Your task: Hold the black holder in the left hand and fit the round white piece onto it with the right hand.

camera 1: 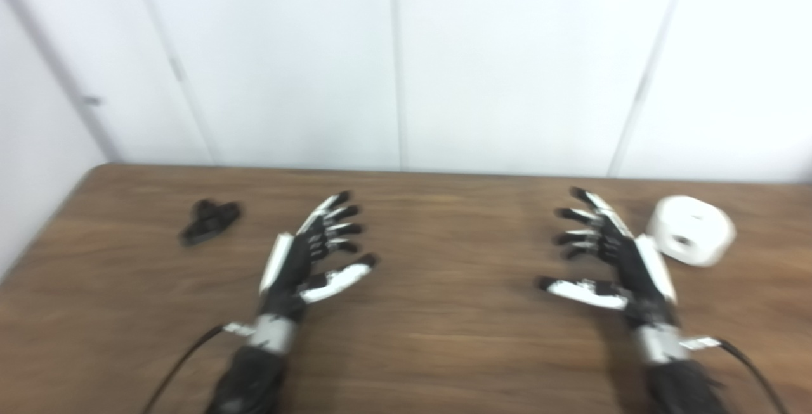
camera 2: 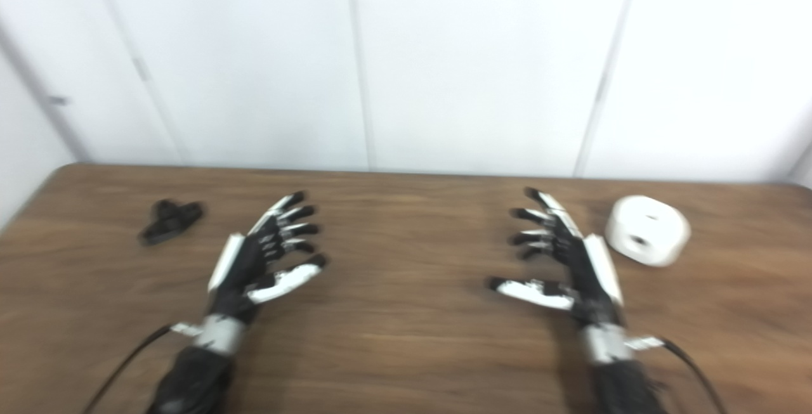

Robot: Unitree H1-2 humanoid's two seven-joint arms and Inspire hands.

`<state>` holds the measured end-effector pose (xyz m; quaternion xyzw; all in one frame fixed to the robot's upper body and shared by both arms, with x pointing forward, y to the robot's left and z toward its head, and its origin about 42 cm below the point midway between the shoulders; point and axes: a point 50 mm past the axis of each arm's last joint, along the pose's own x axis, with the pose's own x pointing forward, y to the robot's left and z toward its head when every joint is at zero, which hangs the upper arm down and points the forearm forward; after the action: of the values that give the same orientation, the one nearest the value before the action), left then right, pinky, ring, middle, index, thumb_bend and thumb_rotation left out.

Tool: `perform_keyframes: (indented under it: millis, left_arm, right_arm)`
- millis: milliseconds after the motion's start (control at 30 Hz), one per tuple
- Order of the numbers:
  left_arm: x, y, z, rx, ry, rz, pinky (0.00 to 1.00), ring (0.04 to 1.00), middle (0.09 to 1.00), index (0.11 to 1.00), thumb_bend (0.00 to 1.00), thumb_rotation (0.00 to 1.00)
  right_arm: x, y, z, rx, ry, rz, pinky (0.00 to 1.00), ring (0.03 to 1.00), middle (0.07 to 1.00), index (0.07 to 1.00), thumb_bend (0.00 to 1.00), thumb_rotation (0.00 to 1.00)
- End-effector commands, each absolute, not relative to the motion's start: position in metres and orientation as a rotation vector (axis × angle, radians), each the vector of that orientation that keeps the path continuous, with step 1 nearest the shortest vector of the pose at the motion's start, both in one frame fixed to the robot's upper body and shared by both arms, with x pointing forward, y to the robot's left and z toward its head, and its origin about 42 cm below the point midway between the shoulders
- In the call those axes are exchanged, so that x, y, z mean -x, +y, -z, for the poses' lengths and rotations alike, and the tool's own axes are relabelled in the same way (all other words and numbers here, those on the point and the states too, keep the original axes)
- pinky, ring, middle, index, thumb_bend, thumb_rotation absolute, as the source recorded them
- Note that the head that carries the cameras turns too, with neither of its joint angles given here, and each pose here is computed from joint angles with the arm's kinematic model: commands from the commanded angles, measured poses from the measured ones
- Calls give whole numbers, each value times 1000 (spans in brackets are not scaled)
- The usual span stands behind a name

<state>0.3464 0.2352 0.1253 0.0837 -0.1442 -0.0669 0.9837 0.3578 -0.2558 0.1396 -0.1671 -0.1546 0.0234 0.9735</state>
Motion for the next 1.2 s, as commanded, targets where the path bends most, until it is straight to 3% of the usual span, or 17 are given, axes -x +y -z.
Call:
perform_keyframes:
  millis: [0,100,200,333,933,1000,1167]
  left_arm:
    - [-351,219,-124,-158,-306,134,620,748,845,906,710,133]
    - [-353,211,-122,-162,-303,135,621,747,843,903,715,129]
    - [-355,205,-119,-175,-305,133,623,750,838,894,723,141]
    - [-357,203,-119,-212,-310,132,617,750,833,880,710,143]
    - [-356,219,-132,-219,-335,120,554,685,786,808,676,28]
    - [-358,227,-135,-211,-356,125,533,661,767,794,665,5]
    - [-363,247,-154,-369,-420,111,553,590,609,691,612,0]
  right_arm:
    - [-363,-266,-153,339,-367,-46,542,638,805,924,686,70]
    - [-360,-271,-154,319,-342,-48,560,652,806,931,673,80]
    - [-358,-274,-155,344,-354,-50,569,664,799,929,639,16]
    - [-357,-276,-155,391,-361,-31,523,635,788,918,678,115]
    - [-358,-277,-157,383,-373,-43,500,607,791,925,665,107]
    - [-358,-278,-156,381,-370,-42,503,607,791,923,664,110]
    - [-358,-280,-156,389,-364,-32,491,595,781,915,666,144]
